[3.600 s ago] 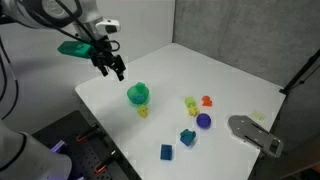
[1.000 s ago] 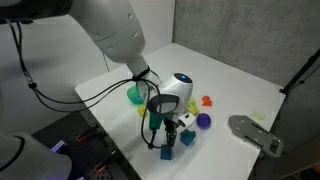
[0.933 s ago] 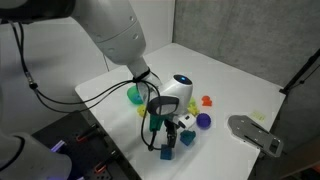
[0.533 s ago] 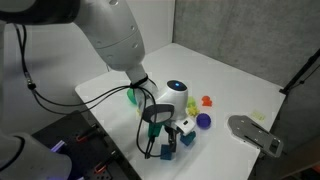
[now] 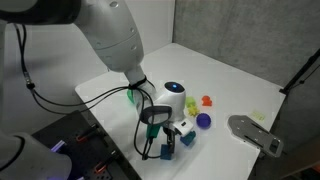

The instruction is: Move the blue block to the left

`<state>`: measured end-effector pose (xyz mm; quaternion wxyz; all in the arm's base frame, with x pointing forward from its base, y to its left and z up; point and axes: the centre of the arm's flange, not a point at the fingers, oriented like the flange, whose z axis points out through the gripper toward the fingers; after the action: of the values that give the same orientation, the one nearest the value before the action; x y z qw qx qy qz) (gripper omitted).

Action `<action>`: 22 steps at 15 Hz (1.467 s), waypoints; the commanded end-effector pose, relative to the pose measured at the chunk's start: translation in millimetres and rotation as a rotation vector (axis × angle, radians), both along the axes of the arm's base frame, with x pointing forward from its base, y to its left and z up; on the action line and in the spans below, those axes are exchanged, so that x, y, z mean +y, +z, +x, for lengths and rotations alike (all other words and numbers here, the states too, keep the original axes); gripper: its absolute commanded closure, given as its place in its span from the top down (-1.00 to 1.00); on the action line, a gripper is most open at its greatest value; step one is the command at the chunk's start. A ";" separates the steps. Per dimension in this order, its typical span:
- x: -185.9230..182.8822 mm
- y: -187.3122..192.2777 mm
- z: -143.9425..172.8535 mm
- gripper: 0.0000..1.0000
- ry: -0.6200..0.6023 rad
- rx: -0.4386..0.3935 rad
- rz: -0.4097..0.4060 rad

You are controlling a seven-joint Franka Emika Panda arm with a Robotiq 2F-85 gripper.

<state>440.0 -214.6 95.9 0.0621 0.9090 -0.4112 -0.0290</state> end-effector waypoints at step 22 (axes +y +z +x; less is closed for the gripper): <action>46.1 -38.8 4.8 1.00 0.155 -0.020 -0.085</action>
<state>449.4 -169.5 63.3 0.0912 0.9350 -0.3426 0.0009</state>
